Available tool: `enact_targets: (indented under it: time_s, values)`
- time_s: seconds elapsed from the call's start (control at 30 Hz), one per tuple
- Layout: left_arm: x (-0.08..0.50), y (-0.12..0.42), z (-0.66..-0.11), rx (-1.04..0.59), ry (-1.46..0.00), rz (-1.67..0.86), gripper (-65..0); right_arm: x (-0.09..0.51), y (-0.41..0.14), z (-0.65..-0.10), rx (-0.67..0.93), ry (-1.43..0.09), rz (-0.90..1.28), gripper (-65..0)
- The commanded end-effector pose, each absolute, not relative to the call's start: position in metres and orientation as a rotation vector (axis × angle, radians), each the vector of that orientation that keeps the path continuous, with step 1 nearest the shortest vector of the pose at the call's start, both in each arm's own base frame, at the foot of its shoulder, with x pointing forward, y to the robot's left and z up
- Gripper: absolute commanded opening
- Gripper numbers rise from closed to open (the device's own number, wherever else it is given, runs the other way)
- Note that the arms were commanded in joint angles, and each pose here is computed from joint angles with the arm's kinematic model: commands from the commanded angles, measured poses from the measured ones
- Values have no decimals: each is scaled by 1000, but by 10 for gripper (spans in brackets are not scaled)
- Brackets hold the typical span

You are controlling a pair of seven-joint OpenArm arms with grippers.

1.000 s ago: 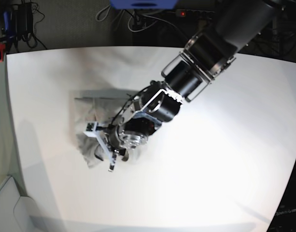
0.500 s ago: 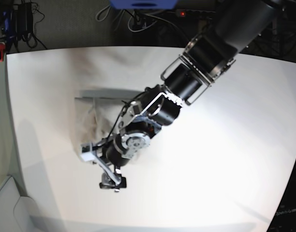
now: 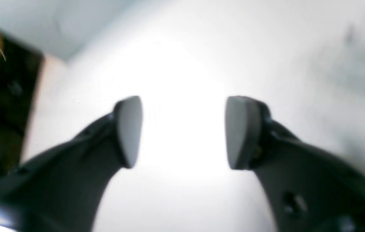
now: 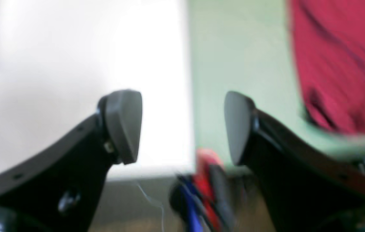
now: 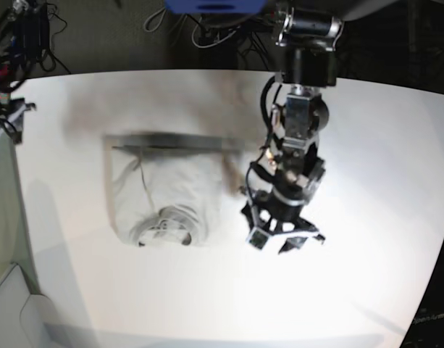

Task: Layout the t-shirt on the table in an organized manner, then fold the t-shirt properly

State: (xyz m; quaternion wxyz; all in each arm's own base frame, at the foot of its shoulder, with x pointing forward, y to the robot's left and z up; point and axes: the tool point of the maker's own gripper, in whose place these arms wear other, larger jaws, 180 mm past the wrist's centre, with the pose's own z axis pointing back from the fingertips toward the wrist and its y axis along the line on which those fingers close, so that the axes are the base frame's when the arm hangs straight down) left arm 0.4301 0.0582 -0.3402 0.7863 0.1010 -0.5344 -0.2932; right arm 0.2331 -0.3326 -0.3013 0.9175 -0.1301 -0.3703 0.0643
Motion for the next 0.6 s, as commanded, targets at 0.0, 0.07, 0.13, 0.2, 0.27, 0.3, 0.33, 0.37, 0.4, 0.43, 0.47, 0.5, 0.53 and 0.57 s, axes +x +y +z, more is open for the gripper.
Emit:
enact_targets:
  time_s: [0.0, 0.07, 0.13, 0.2, 0.27, 0.3, 0.33, 0.37, 0.4, 0.43, 0.47, 0.5, 0.53, 0.57]
  values:
    - [434, 62, -322, 216, -1216, -593, -350, 252, -319, -287, -247, -838, 178, -262]
    - [419, 84, -339, 228, -1172, -541, -428, 275, -289, -286, -181, -885, 220, -309]
    - [403, 99, -350, 241, -1139, -506, -490, 295, -255, -283, -111, -928, 265, -388]
    - [390, 108, -354, 256, -1128, -490, -528, 306, -224, -285, -45, -949, 308, -473]
    - [380, 113, -349, 272, -1136, -482, -554, 313, -191, -291, 27, -948, 359, -565]
    - [376, 116, -348, 281, -1132, -479, -562, 315, -175, -297, 69, -938, 378, -603]
    - [373, 119, -347, 293, -1119, -473, -565, 317, -162, -301, 102, -933, 394, -631]
    - [370, 122, -347, 308, -1094, -467, -566, 321, -148, -306, 137, -923, 413, -650]
    - [366, 126, -348, 316, -1070, -456, -567, 321, -138, -312, 164, -907, 426, -650]
    - [365, 129, -345, 316, -1057, -433, -568, 321, -129, -319, 191, -891, 433, -650]
    - [363, 131, -341, 301, -1057, -402, -568, 320, -119, -327, 224, -872, 438, -650]
    - [362, 132, -336, 282, -1058, -369, -568, 318, -112, -336, 251, -848, 440, -650]
    - [362, 133, -328, 267, -1070, -340, -568, 316, -107, -346, 271, -822, 440, -650]
    - [359, 134, -325, 249, -1069, -318, -568, 314, -102, -354, 290, -799, 442, -650]
